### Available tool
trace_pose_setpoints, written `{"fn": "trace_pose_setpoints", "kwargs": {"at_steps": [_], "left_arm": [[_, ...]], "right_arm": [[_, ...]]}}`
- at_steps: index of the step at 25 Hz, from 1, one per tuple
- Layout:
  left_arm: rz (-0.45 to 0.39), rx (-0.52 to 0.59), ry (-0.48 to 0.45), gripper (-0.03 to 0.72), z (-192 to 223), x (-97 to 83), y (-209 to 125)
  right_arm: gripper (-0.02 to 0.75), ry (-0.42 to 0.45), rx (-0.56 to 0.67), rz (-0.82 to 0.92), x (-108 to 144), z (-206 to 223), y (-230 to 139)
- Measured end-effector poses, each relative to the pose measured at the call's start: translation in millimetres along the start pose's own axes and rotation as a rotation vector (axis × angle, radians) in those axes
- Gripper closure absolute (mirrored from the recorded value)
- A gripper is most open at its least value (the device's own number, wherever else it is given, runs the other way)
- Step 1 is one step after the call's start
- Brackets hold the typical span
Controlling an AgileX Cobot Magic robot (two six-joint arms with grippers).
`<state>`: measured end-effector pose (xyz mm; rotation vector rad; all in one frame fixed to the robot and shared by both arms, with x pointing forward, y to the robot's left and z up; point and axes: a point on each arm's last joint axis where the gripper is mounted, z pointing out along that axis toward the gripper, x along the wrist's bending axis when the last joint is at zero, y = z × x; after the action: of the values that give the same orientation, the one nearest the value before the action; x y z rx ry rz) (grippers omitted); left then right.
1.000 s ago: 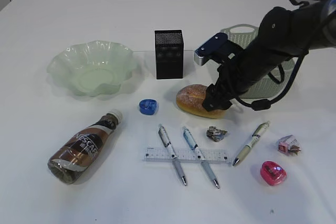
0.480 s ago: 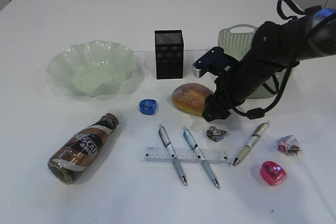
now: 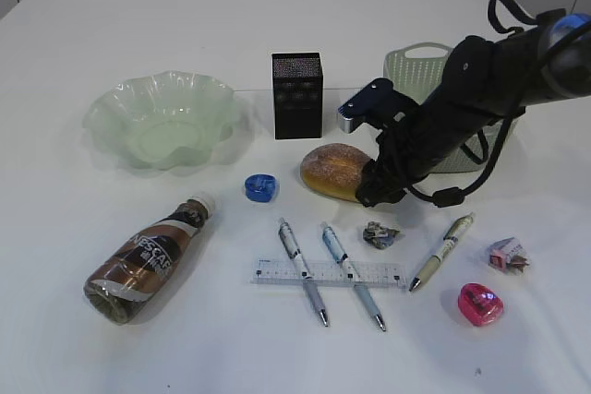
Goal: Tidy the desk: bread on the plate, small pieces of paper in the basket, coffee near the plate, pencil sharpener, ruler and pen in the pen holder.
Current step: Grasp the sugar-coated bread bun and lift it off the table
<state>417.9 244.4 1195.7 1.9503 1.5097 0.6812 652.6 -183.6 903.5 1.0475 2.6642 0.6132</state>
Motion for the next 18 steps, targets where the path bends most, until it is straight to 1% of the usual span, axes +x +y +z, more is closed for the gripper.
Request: {"fn": "trace_pose_setpoints", "kwargs": {"at_steps": [1,4,5,6,10,18], "left_arm": [[0.000,0.000,0.000,0.413,0.0,0.0,0.0],[0.000,0.000,0.000,0.413,0.0,0.0,0.0],[0.000,0.000,0.000,0.413,0.0,0.0,0.0],[0.000,0.000,0.000,0.413,0.0,0.0,0.0],[0.004,-0.001,0.007,0.413,0.0,0.7,0.1],[0.006,-0.001,0.011,0.413,0.0,1.0,0.1]], "right_arm": [[0.404,0.000,0.000,0.000,0.0,0.0,0.0],[0.491,0.000,0.000,-0.001,0.0,0.0,0.0],[0.491,0.000,0.000,-0.001,0.0,0.0,0.0],[0.537,0.001,-0.001,-0.001,0.1,0.0,0.1],[0.562,0.000,-0.001,-0.001,0.0,0.0,0.1],[0.565,0.024,0.015,0.000,2.2,-0.8,-1.2]]}}
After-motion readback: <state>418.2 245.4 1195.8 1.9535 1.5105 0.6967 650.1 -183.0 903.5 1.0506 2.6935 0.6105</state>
